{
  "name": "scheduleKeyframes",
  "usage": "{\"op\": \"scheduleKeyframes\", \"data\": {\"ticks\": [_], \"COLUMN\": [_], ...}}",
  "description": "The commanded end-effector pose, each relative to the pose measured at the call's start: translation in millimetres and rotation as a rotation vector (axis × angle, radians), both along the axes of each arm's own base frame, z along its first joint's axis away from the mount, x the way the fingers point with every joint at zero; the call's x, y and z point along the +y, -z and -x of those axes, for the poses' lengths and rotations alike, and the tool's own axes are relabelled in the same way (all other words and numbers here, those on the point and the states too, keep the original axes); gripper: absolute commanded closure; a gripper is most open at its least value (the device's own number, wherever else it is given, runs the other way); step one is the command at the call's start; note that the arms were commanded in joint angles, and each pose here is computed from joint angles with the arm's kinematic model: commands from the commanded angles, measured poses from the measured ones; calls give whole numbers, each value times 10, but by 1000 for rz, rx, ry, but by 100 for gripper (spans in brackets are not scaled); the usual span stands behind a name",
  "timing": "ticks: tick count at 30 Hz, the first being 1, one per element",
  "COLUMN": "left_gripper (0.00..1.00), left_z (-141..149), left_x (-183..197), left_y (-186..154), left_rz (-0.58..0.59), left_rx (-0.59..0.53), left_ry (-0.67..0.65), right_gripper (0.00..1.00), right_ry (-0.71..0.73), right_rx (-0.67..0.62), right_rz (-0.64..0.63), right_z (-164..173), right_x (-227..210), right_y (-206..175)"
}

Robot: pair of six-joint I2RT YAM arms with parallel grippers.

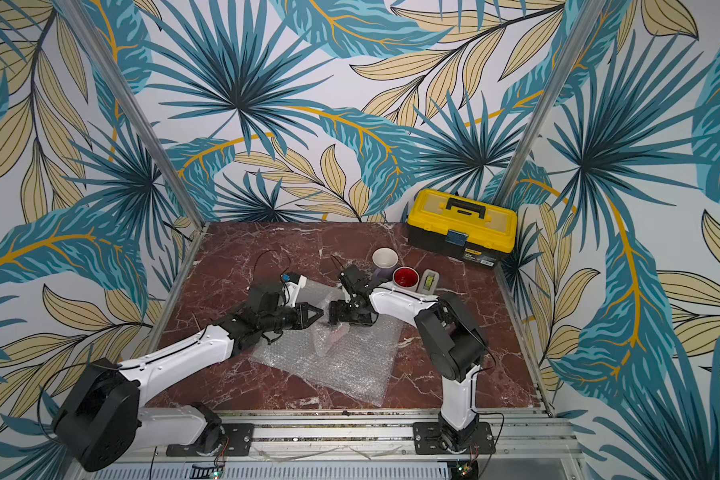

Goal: Wrap mugs in bubble wrap
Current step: Wrap the mug in bubble wrap.

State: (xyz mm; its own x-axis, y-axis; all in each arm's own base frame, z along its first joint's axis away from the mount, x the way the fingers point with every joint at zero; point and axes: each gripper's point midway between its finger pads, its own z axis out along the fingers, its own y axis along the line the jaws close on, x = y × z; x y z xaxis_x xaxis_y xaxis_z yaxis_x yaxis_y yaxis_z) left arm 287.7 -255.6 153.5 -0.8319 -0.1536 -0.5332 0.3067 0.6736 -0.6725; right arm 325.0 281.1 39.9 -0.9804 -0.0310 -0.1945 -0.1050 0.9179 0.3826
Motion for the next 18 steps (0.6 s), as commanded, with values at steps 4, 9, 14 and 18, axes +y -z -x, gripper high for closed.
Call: {"op": "scheduleKeyframes", "data": {"ticks": [4,9,14,18], "left_gripper": [87,90,91,92], "left_z": [-81,-67,1,32], "left_x": [142,-10,-78,-45], "left_y": [165,326,484,640], "left_rz": [-101,-117,-138,-158], "left_rx": [43,90,129,170], "left_ry": [-90,-34,-4,-17], "right_gripper": [13,13,13,13], "right_ry": [1,-8,-13,-7], "right_rx": [77,60,-14,-98], "right_rz": [83,52,1,-1], "right_z": [153,143,74,36], "right_x": [-130,-80,-37,-102], "right_y": [286,193,-143,-499]}}
